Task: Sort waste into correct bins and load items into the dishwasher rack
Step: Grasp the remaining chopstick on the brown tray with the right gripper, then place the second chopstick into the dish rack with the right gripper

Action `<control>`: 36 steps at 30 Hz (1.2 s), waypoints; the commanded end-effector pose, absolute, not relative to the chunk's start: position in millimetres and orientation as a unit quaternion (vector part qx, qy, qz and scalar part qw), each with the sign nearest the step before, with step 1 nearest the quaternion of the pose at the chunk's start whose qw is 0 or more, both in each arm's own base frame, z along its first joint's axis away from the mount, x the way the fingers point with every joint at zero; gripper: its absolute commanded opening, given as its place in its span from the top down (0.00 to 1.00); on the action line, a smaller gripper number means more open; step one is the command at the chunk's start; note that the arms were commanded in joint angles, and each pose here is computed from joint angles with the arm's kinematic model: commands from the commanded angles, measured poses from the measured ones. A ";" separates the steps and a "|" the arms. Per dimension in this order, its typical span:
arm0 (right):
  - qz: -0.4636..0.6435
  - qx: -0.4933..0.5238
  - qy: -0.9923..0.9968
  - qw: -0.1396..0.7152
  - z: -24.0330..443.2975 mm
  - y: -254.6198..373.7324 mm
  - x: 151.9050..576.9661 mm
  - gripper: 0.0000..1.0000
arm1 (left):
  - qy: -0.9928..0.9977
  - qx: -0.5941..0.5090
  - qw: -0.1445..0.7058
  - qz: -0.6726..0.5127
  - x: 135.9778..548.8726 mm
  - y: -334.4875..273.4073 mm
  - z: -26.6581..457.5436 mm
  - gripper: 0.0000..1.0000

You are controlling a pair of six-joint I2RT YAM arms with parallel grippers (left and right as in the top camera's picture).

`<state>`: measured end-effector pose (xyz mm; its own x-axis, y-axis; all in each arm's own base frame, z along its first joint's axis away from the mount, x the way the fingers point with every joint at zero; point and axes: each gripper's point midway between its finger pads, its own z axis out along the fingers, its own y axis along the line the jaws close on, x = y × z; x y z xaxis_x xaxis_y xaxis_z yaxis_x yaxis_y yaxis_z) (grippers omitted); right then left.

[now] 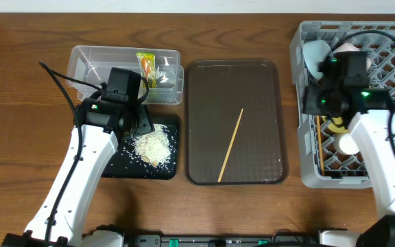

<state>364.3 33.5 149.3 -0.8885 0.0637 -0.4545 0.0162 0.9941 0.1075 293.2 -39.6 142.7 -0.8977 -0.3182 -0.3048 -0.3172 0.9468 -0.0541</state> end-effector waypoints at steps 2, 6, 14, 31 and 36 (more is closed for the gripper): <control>0.111 -0.023 0.969 0.220 148.9 96.8 351.5 0.47 | 0.973 -0.168 0.159 0.002 294.2 -36.5 144.5 0.31; 0.118 -0.049 0.974 0.184 124.9 135.7 336.3 0.47 | 0.973 -0.168 0.159 0.002 294.2 -36.5 144.5 0.31; 0.088 -0.042 0.990 0.099 55.2 186.3 310.8 0.47 | 0.973 -0.168 0.159 0.002 294.1 -36.5 144.3 0.31; 0.013 0.033 0.996 0.080 14.7 177.5 309.9 0.93 | 0.973 -0.168 0.159 0.002 294.1 -36.5 144.3 0.32; 0.024 0.019 0.988 0.154 78.7 141.4 341.0 0.96 | 0.973 -0.168 0.158 0.003 293.4 -36.4 144.2 0.32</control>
